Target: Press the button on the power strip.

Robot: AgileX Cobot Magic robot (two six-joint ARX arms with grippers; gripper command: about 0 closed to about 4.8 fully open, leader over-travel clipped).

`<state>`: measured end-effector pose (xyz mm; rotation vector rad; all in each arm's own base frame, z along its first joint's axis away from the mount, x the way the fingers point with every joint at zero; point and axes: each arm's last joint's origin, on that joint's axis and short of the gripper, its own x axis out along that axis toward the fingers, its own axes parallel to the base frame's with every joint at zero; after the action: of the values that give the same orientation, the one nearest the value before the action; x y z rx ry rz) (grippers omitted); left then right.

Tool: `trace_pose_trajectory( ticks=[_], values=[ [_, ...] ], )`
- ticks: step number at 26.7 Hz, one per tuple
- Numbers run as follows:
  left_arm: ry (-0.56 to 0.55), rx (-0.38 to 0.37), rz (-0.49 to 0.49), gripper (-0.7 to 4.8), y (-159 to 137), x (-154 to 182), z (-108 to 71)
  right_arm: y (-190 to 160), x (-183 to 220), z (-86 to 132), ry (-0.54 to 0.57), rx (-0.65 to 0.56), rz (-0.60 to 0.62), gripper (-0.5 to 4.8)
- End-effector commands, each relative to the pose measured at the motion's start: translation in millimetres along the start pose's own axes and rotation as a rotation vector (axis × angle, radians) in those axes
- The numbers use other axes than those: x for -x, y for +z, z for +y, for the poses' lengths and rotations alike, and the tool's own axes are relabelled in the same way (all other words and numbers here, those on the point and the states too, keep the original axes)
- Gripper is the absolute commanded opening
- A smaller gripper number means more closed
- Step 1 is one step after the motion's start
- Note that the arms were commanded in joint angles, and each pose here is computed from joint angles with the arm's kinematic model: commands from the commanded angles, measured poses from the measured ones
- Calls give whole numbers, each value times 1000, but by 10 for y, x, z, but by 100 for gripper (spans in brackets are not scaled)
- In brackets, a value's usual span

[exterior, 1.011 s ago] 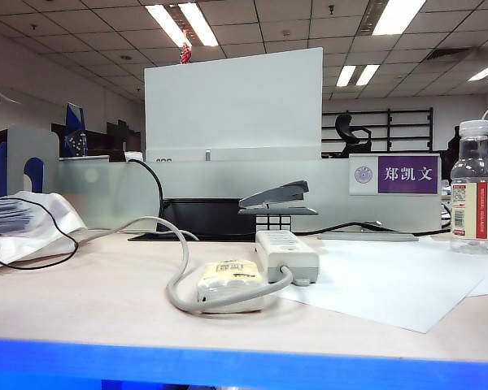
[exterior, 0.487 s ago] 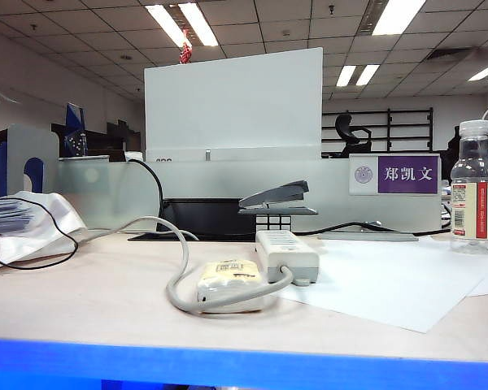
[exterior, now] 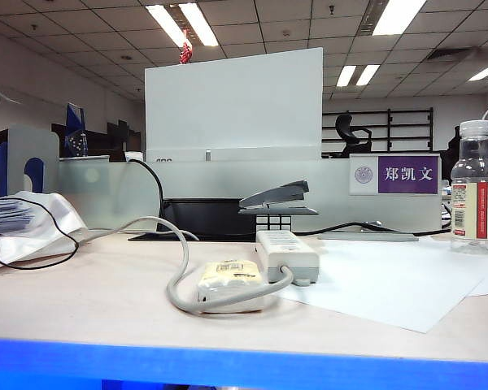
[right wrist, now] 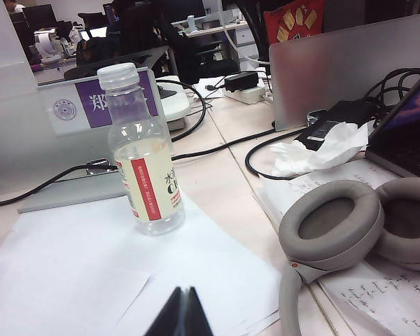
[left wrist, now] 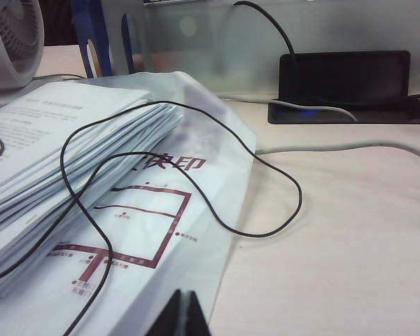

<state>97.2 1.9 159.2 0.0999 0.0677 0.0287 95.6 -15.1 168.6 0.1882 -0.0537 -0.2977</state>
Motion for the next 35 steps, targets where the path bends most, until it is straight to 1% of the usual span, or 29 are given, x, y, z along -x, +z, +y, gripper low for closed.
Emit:
trace_pose_trajectory(
  ticks=[1,29,30,33,35],
  values=[
    [-3,3,-8,-4,10,2,0,17,1,4,5,1,-14,3],
    [-4,3,-8,-4,10,2,-1,15,2,4,5,1,-12,3],
    [-4,3,-9,-4,11,2,0,14,2,6,11,-4,-10,3],
    [-4,3,-9,-4,11,2,-1,3,3,32,100,7,12,3],
    [-6,4,0,-4,2,2,-2,-17,7,52,181,92,36,4]
  ],
)
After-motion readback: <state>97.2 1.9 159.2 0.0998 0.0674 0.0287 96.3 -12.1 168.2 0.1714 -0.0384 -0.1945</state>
